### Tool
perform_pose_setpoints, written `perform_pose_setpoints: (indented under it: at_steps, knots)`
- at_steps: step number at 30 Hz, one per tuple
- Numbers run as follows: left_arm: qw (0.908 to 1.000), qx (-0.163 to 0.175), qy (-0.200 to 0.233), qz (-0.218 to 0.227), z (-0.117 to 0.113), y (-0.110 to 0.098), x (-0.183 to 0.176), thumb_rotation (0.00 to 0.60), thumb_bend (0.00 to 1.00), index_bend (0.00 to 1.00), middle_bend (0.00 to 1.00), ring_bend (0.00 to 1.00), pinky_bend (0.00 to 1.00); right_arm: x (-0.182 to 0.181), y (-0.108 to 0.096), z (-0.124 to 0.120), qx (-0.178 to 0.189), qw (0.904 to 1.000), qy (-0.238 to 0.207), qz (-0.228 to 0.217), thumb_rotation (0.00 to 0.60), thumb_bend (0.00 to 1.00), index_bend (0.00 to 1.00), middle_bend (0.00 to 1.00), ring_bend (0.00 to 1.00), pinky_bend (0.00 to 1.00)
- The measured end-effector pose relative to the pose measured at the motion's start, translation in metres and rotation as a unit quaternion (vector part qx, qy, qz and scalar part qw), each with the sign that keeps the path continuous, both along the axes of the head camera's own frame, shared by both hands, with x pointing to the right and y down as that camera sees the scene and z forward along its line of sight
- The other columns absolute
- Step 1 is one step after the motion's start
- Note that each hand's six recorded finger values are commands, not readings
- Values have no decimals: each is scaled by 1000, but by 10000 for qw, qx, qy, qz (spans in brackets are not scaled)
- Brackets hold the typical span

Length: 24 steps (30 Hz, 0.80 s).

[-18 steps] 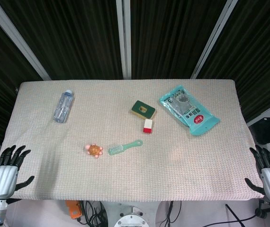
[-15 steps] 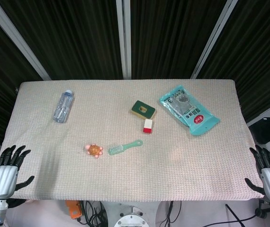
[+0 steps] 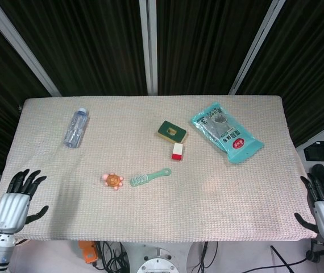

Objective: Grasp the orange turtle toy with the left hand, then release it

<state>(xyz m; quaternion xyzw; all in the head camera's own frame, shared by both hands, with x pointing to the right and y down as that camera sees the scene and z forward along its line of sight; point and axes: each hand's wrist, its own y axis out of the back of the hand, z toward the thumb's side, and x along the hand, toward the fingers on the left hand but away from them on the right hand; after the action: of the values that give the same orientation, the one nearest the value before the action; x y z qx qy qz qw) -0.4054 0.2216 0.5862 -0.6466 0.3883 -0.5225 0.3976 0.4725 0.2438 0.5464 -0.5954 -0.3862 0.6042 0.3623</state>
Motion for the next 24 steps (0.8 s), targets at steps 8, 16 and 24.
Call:
perform_pose_setpoints:
  at_steps: [8, 16, 24]
  knots:
    - [9954, -128, 337, 889, 19, -37, 57, 600, 216, 213, 151, 8, 183, 3, -2, -1, 18, 10000, 32, 58, 600, 122, 0, 0, 0, 0]
    - [9844, -791, 334, 1536, 84, -54, 114, 600, 260, 229, 178, 23, 211, 9, 0, 0, -17, 9999, 35, 131, 600, 122, 0, 0, 0, 0]
    - [9804, -920, 260, 1721, 116, -59, 140, 600, 284, 276, 243, 92, 287, 18, 1, -1, -24, 9997, 37, 229, 600, 122, 0, 0, 0, 0]
